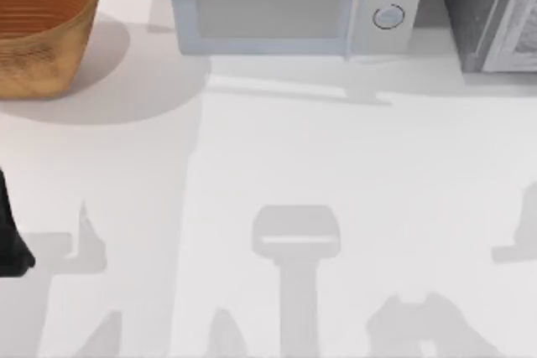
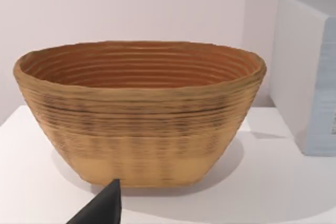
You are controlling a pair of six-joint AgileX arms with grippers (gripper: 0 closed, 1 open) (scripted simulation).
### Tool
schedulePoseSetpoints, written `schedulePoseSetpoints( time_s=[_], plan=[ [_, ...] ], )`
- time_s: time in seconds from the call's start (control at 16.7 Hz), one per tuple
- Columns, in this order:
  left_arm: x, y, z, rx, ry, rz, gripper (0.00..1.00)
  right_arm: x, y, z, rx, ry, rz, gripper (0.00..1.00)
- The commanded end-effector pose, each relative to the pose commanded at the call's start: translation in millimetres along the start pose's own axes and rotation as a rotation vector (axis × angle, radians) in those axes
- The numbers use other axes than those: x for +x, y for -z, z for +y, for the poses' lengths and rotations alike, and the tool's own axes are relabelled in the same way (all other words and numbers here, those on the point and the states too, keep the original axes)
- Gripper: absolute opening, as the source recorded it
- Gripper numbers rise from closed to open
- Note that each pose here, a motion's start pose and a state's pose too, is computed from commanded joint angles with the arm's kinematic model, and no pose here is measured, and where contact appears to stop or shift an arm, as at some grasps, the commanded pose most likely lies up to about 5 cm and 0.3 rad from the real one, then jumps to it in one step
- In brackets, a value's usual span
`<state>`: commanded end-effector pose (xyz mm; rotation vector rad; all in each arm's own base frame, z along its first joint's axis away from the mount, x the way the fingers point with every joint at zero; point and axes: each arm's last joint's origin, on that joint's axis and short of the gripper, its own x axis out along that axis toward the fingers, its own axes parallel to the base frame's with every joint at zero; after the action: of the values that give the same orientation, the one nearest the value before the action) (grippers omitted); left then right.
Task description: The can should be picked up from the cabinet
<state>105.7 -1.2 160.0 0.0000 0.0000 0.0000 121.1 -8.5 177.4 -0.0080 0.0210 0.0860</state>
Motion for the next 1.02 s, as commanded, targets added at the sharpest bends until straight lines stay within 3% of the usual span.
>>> schedulePoseSetpoints(
  time_s=[0.54, 1.02],
  plan=[
    [0, 0, 0, 0.0, 0.0, 0.0, 1.0, 62, -19, -61, -0.011, -0.26, 0.021, 0.0],
    [0, 0, 0, 0.0, 0.0, 0.0, 1.0, 88, 38, -159, -0.004, -0.501, 0.01, 0.0]
  ],
)
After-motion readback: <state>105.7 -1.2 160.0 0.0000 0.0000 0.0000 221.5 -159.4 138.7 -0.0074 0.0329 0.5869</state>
